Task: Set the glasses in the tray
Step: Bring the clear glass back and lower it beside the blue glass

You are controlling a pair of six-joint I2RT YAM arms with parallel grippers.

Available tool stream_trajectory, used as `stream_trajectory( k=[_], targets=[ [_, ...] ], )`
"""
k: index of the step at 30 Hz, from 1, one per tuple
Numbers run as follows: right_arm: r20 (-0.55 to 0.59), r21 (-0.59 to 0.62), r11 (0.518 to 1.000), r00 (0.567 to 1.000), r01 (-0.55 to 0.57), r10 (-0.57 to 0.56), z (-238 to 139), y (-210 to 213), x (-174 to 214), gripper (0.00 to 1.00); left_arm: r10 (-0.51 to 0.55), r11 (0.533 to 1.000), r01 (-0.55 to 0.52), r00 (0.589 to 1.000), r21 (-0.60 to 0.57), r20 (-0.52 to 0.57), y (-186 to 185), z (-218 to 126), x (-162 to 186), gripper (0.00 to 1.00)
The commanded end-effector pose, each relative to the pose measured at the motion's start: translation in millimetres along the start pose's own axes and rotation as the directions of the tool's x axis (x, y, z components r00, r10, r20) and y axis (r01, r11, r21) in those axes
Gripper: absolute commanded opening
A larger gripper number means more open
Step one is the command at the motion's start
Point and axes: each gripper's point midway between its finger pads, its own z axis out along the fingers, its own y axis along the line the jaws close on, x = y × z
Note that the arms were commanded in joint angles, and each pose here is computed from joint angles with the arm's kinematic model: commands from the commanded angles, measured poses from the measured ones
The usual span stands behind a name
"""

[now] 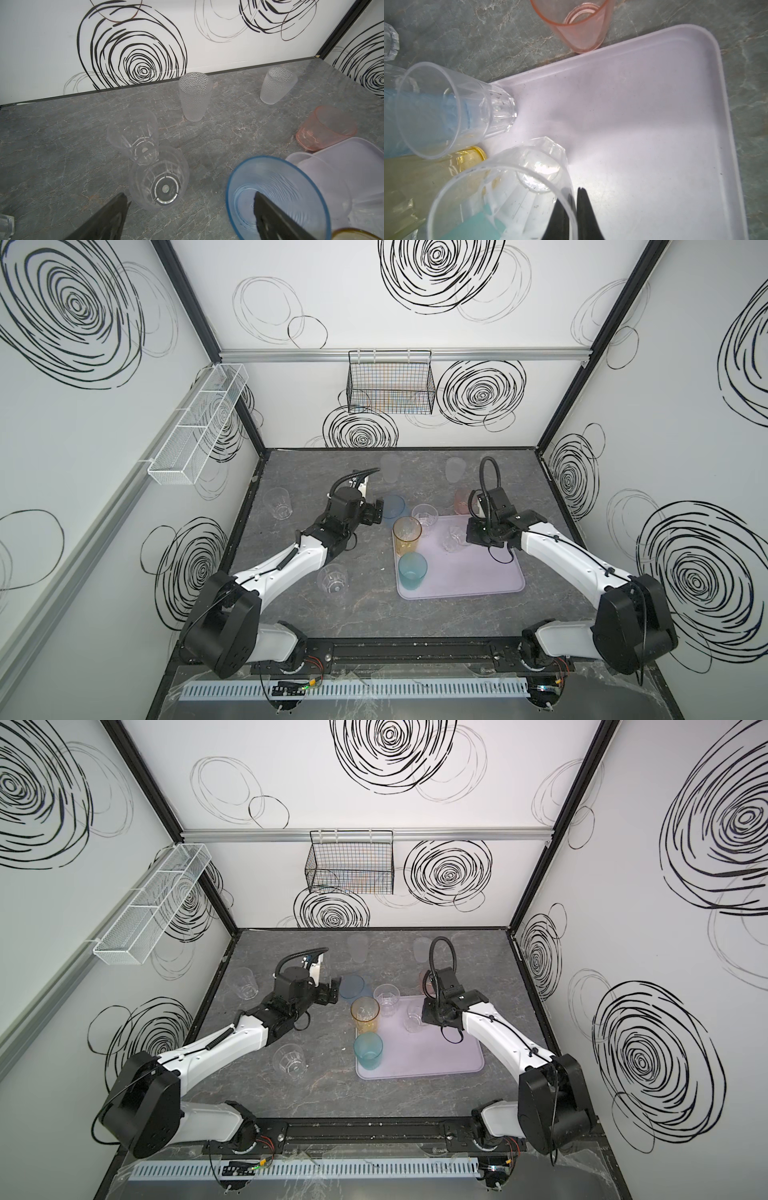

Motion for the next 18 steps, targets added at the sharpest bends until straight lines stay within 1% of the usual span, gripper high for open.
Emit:
stream_trajectory(
  k=[1,6,18],
  targets=[
    [0.028,0.048,0.999,0.999,0.021,-0.022,-1,-7,-5,0.00,-0.020,1.000,0.021,0.998,-0.010,0.054,4,-10,-12,0.97],
    [0.034,0.056,0.998,0.999,0.003,-0.005,-1,-12,-8,0.00,-0.009,0.999,0.012,0.998,-0.051,0.059,18,-9,-4,0.96],
    [0.071,0.084,0.996,0.997,-0.035,0.029,-14,-26,-19,0.00,-0.012,0.999,0.015,0.998,-0.049,0.066,21,-11,0,0.96]
  ],
)
